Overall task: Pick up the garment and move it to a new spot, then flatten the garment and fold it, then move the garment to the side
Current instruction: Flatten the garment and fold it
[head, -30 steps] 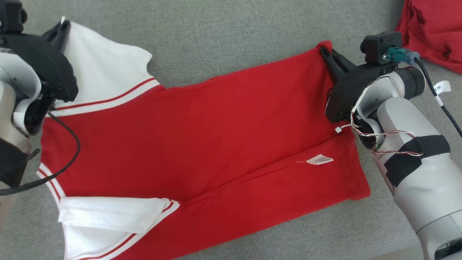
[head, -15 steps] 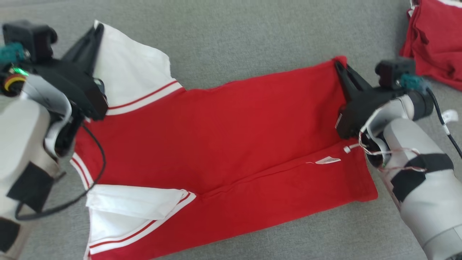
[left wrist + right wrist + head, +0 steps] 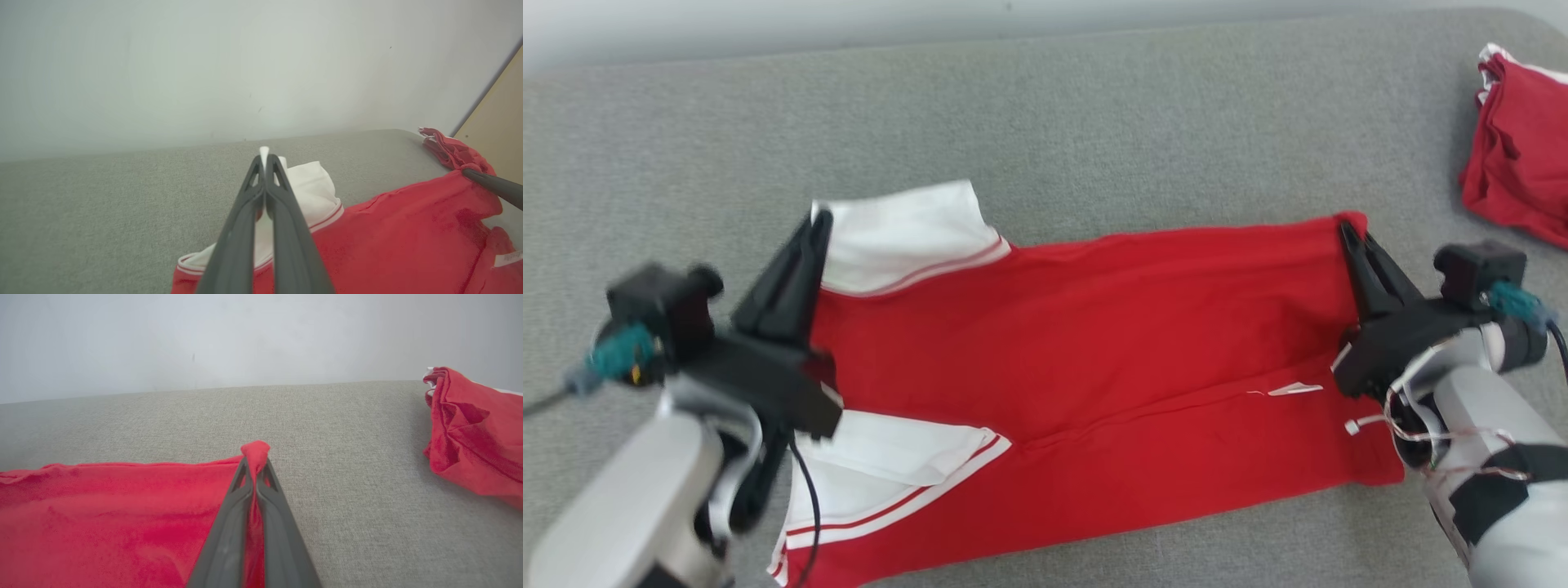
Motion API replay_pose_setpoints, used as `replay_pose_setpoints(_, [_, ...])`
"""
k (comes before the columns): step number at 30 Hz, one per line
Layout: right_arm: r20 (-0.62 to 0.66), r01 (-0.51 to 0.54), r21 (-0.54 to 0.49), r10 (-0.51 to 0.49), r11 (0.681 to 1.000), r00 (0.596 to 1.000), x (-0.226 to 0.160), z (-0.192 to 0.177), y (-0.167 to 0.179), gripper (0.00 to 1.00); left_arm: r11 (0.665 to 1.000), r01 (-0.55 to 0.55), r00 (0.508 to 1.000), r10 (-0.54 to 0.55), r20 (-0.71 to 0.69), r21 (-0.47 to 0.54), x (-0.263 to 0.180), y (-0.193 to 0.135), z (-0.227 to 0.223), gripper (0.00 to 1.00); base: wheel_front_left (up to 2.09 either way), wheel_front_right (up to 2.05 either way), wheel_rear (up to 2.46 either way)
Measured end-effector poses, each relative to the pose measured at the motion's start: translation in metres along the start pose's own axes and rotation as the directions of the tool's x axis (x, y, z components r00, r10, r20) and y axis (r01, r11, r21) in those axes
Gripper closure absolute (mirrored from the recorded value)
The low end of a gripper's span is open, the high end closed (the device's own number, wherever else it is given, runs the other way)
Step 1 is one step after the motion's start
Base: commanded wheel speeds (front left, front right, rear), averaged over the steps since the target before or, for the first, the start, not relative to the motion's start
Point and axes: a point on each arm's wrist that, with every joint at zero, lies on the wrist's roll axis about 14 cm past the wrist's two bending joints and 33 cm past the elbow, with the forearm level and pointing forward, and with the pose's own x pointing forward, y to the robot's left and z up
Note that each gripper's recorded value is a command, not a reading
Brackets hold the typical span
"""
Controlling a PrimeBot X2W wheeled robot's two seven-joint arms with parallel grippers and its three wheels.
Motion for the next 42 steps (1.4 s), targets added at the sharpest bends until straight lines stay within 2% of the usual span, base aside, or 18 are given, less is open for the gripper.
replay_pose_setpoints(7, [0.03,0.012,0.052,-0.014,0.999,0.999,-0.018,-0.006,-0.001,1.0,0.996,-0.058,0.998,0.058,0.0,-0.073,-0.047,-0.015,-0.018,1.0,0.0,0.0,0.0])
replay_pose_setpoints(12, [0.042,0.031,0.09,-0.035,0.995,0.999,-0.027,-0.012,-0.005,1.0,0.989,-0.091,0.996,0.089,-0.016,-0.117,-0.065,-0.02,-0.029,1.0,0.0,0.0,0.0])
replay_pose_setpoints(19, [0.079,0.04,0.129,-0.051,0.991,0.996,-0.046,-0.012,-0.005,1.0,0.965,-0.186,0.983,0.18,-0.045,-0.186,-0.093,-0.019,-0.046,1.0,0.0,0.0,0.0])
replay_pose_setpoints(26, [0.074,0.052,0.15,-0.063,0.987,0.995,-0.065,-0.022,-0.002,1.0,0.945,-0.25,0.968,0.238,-0.082,-0.21,-0.114,-0.018,-0.064,1.0,0.0,0.0,0.0])
replay_pose_setpoints(28, [0.071,0.055,0.154,-0.067,0.987,0.995,-0.069,-0.023,-0.002,0.47,0.941,-0.269,0.962,0.253,-0.1,-0.206,-0.119,-0.017,-0.072,1.0,0.0,0.0,0.0])
replay_pose_setpoints(29, [0.07,0.056,0.153,-0.067,0.987,0.995,-0.071,-0.024,-0.002,0.0,0.942,-0.272,0.961,0.256,-0.103,-0.199,-0.121,-0.017,-0.073,0.69,0.0,0.0,0.0])
replay_pose_setpoints(30, [0.07,0.056,0.156,-0.068,0.986,0.995,-0.072,-0.023,-0.002,0.0,0.941,-0.274,0.961,0.258,-0.102,-0.197,-0.122,-0.016,-0.073,0.26,0.0,0.0,0.0])
replay_pose_setpoints(31, [0.074,0.058,0.156,-0.07,0.986,0.995,-0.073,-0.022,-0.002,0.0,0.938,-0.285,0.958,0.27,-0.097,-0.196,-0.123,-0.014,-0.073,0.0,0.0,0.0,0.0])
replay_pose_setpoints(40, [0.13,0.053,0.14,-0.071,0.989,0.989,-0.085,-0.002,-0.003,0.0,0.923,-0.347,0.936,0.351,-0.006,-0.164,-0.132,0.001,-0.053,0.0,0.0,0.0,0.0])
replay_pose_setpoints(42, [0.114,0.054,0.128,-0.068,0.99,0.991,-0.086,-0.003,-0.004,0.0,0.926,-0.358,0.93,0.365,0.045,-0.12,-0.133,0.005,-0.039,0.0,0.0,0.0,0.0])
